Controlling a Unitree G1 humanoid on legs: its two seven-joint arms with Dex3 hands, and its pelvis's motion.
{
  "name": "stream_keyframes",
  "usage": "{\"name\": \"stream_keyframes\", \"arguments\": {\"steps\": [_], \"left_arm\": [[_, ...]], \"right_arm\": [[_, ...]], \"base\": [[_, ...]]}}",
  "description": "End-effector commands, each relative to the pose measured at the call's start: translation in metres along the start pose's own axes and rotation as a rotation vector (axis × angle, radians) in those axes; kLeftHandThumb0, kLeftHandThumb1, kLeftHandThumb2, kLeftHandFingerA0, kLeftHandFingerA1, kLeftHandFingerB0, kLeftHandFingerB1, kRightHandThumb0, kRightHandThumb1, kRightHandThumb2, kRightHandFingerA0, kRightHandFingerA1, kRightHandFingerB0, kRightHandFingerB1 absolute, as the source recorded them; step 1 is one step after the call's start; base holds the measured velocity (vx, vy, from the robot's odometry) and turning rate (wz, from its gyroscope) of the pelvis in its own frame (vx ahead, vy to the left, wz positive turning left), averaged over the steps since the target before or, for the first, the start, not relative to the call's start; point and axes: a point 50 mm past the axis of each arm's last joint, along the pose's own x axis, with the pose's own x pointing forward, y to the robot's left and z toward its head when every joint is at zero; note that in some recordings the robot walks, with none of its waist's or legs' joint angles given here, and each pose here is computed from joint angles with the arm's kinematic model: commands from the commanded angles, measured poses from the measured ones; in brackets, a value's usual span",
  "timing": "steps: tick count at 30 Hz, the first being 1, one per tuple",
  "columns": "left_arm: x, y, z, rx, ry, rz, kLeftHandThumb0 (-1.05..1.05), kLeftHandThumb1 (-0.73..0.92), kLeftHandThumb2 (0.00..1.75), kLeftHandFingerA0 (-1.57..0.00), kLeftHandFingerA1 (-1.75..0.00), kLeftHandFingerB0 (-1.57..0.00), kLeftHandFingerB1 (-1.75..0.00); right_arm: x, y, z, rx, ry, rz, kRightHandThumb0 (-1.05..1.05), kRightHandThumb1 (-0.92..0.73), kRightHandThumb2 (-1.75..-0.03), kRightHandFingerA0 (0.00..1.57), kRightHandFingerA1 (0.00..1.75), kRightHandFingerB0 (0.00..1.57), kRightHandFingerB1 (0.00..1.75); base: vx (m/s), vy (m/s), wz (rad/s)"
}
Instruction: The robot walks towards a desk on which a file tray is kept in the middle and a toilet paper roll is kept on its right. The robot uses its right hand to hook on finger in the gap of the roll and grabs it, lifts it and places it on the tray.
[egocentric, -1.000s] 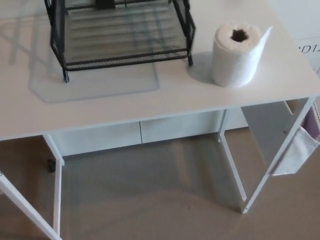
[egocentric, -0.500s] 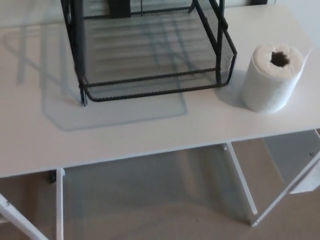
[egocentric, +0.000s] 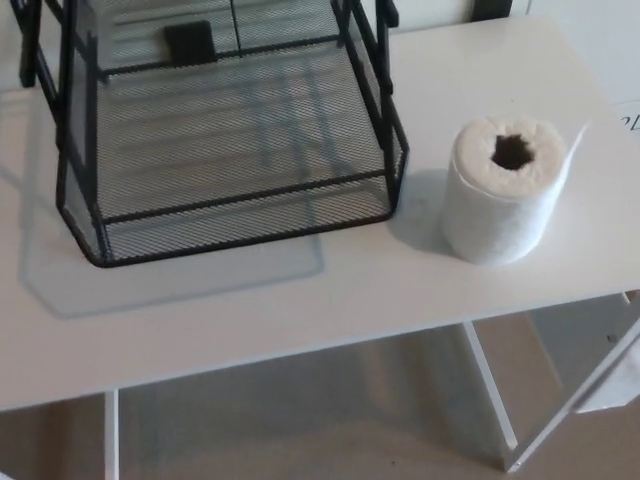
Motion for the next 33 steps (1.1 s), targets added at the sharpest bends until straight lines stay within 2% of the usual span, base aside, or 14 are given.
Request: {"name": "stream_keyframes", "arguments": {"steps": [1,3,4,6,7,9,10,11,15,16,19,21,29,33], "left_arm": [[-0.004,0.008,0.0,-0.004,-0.005,0.009,-0.76,0.92,0.72,-0.47,-1.16,-0.2,-0.54],[-0.004,0.007,-0.001,0.016,0.005,0.033,-0.75,0.92,0.73,-0.49,-1.49,-0.32,-0.8],[-0.006,0.006,-0.003,0.022,-0.006,0.011,-0.75,0.92,0.75,-0.17,-0.56,-0.21,-0.53],[-0.007,0.006,-0.003,0.014,-0.005,0.015,-0.66,0.72,1.14,-0.33,-0.68,-0.12,-0.53],[-0.005,0.005,-0.006,0.002,0.0,0.019,-0.76,0.92,0.71,-0.26,-0.58,-0.2,-0.46],[-0.002,0.004,-0.009,0.026,0.017,0.028,-0.76,0.92,0.73,-0.5,-1.08,-0.27,-0.52],[-0.003,0.004,-0.009,0.024,0.02,0.022,-0.74,0.77,1.1,-0.46,-0.78,-0.22,-0.56],[-0.004,0.004,-0.011,0.01,0.02,0.01,-0.75,0.92,0.74,-0.49,-0.98,-0.23,-0.48],[-0.006,0.003,-0.019,0.005,0.038,0.007,-0.77,0.79,1.16,-0.76,-1.19,-0.22,-0.57],[-0.007,0.003,-0.019,0.033,0.036,0.004,-0.78,0.92,0.75,-0.7,-1.44,-0.22,-0.51],[-0.01,0.003,-0.024,0.033,0.049,-0.004,-0.77,0.8,1.18,-0.99,-1.36,-0.61,-0.94],[-0.01,0.002,-0.029,0.03,0.057,-0.009,-0.75,0.92,0.72,-0.15,-0.45,-0.21,-0.45],[-0.01,0.006,-0.052,0.02,0.077,-0.032,-0.35,0.6,1.16,0.0,-0.51,0.0,-0.49],[-0.014,0.007,-0.051,-0.041,0.056,-0.065,-0.75,0.92,0.76,-0.13,-0.45,-0.14,-0.39]], "right_arm": [[0.0,-0.005,-0.001,-0.028,0.027,-0.009,-0.86,-0.67,-1.0,0.13,0.41,0.04,0.3],[-0.001,-0.003,-0.003,0.045,0.009,-0.028,-0.38,-0.39,-1.01,0.0,0.47,0.01,0.48],[-0.001,-0.005,-0.002,0.031,0.007,-0.027,-0.85,-0.66,-0.98,0.11,0.4,0.05,0.35],[-0.001,-0.005,-0.002,0.059,0.002,-0.038,-0.82,-0.63,-0.91,0.16,0.39,0.09,0.38],[-0.002,-0.005,-0.001,0.115,-0.031,-0.075,-0.8,-0.62,-0.92,0.27,0.44,0.11,0.39],[-0.002,-0.006,-0.001,0.251,-0.054,-0.065,-0.74,-0.73,-0.62,0.28,0.31,0.14,0.28],[-0.002,-0.008,0.0,0.271,-0.053,-0.056,-0.78,-0.61,-0.93,0.21,0.43,0.04,0.33],[-0.001,-0.011,0.002,0.325,-0.065,-0.06,-0.75,-0.57,-0.86,0.34,0.47,0.1,0.39],[-0.002,-0.025,0.018,0.419,-0.169,-0.097,-0.73,-0.68,-0.61,0.44,0.35,0.15,0.31],[-0.002,-0.029,0.022,0.401,-0.198,-0.109,-0.76,-0.58,-0.89,0.36,0.48,0.09,0.38],[-0.003,-0.041,0.033,0.425,-0.254,-0.12,-0.75,-0.57,-0.86,0.16,0.43,0.08,0.37],[-0.004,-0.046,0.044,0.52,-0.336,-0.155,-0.62,-0.62,-0.59,0.18,0.28,0.21,0.31],[-0.032,-0.102,0.155,0.283,-0.796,-0.249,-0.78,-0.57,-0.91,0.35,0.49,0.04,0.31],[-0.066,-0.102,0.206,0.177,-1.028,-0.237,-0.81,-0.59,-0.93,0.34,0.52,0.05,0.37]], "base": [[0.11,0.166,-0.04],[0.07,0.179,0.08],[0.16,0.168,-0.16],[0.12,0.148,0.05],[0.09,0.116,0.03],[0.1,0.063,0.09],[0.07,0.034,0.07],[0.0,0.0,0.0],[0.03,0.01,0.03],[0.0,0.0,0.0],[0.0,0.0,0.0],[0.0,0.0,0.0],[0.0,0.0,0.0],[0.0,-0.002,0.02]]}}
